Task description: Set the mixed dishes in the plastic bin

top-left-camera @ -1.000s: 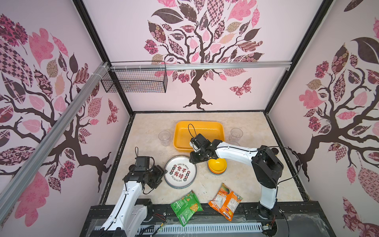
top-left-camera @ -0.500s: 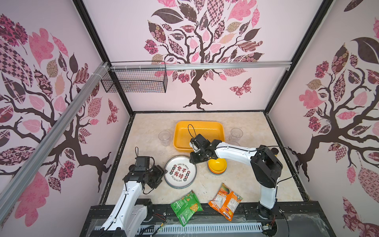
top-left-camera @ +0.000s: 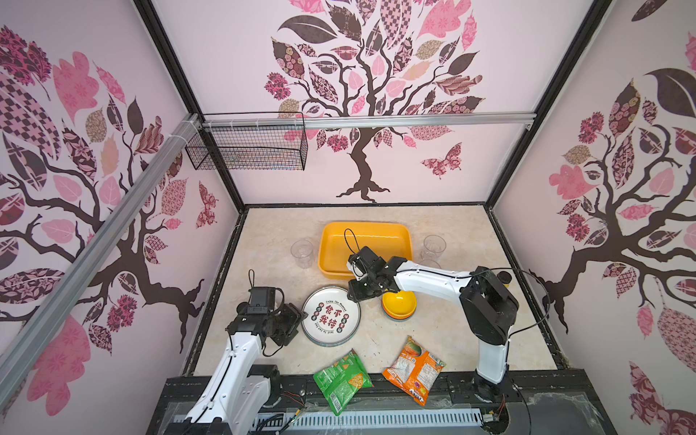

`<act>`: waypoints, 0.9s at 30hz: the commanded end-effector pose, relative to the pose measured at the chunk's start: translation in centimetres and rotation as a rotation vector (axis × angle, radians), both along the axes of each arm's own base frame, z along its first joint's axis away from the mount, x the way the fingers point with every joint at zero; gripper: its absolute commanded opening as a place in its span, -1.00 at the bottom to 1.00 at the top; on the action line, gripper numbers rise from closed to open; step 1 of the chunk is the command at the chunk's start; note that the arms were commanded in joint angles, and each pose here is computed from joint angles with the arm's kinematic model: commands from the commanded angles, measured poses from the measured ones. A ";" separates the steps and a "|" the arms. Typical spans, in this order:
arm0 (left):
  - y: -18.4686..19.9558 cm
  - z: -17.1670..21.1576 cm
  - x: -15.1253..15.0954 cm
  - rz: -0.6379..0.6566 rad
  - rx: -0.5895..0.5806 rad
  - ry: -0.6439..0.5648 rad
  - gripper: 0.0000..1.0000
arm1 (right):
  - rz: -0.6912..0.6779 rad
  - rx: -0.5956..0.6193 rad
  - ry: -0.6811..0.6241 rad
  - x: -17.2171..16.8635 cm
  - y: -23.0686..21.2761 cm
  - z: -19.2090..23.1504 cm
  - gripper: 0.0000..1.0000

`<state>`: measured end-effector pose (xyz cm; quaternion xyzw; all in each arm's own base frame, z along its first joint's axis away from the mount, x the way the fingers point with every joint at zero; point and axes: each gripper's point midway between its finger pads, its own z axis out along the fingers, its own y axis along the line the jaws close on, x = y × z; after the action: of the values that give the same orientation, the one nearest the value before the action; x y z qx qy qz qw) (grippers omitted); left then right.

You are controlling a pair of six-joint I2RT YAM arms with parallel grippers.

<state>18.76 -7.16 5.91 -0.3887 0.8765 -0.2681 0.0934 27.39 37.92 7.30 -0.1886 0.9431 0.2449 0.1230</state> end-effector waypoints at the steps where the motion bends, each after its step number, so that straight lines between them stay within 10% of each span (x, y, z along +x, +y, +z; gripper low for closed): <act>1: 0.0 -0.8 -0.5 -0.005 0.003 0.012 0.28 | 0.011 -0.020 0.027 -0.2 0.6 -1.6 -0.28; 27: 0.0 -0.8 -0.6 0.001 0.006 0.014 0.27 | 0.014 -0.043 0.007 -0.3 0.6 -1.6 -0.51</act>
<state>18.74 -7.18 5.96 -0.3880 0.8764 -0.2689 0.0955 27.50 37.93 6.22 -0.1894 0.9462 0.2312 0.1241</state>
